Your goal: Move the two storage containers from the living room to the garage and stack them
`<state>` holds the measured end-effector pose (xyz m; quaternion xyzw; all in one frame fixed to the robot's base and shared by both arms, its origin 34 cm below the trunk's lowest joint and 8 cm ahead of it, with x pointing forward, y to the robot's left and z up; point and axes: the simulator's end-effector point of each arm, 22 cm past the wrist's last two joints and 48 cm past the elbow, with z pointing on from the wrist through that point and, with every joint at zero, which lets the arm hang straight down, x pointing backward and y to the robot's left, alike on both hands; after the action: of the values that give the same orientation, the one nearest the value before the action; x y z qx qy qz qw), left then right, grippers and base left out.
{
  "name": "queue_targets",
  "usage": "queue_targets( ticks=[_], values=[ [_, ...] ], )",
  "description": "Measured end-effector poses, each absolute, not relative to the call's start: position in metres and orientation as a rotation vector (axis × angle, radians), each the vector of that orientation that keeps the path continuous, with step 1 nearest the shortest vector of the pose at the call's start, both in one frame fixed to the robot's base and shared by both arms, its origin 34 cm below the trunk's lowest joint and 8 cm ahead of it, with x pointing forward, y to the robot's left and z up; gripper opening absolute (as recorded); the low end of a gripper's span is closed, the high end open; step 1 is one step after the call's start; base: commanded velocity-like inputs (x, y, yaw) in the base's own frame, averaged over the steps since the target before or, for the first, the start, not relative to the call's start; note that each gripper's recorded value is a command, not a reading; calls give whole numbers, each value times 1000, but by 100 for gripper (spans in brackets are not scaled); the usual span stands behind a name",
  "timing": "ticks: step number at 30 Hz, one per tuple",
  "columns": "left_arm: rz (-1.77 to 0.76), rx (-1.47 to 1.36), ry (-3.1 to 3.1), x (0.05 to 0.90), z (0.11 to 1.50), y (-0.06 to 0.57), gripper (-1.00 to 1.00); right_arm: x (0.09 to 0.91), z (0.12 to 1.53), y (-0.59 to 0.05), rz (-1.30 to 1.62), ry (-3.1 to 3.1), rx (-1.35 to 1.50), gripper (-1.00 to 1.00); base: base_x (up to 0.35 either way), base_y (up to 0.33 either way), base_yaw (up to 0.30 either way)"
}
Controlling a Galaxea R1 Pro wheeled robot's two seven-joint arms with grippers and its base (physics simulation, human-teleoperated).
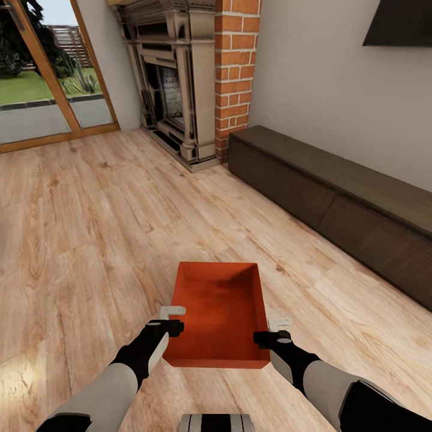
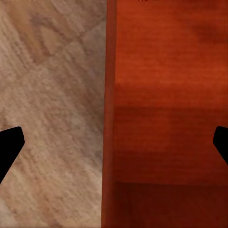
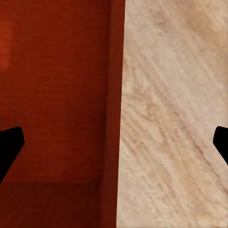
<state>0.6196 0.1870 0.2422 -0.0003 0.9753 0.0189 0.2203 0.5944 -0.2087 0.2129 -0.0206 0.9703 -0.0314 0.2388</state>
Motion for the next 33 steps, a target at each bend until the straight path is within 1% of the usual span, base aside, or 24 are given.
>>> queue_targets(
  ticks=[21,28,33],
  values=[
    [54,-2,2685,622,244,188,100,594,213,-209,-86,2657,-56,100,9,1,0],
    [55,2,2690,621,244,187,100,594,213,-209,-85,2657,-56,100,201,100,0],
    [57,1,2684,623,244,188,100,594,213,-209,-86,2657,-56,100,81,26,0]
  ],
)
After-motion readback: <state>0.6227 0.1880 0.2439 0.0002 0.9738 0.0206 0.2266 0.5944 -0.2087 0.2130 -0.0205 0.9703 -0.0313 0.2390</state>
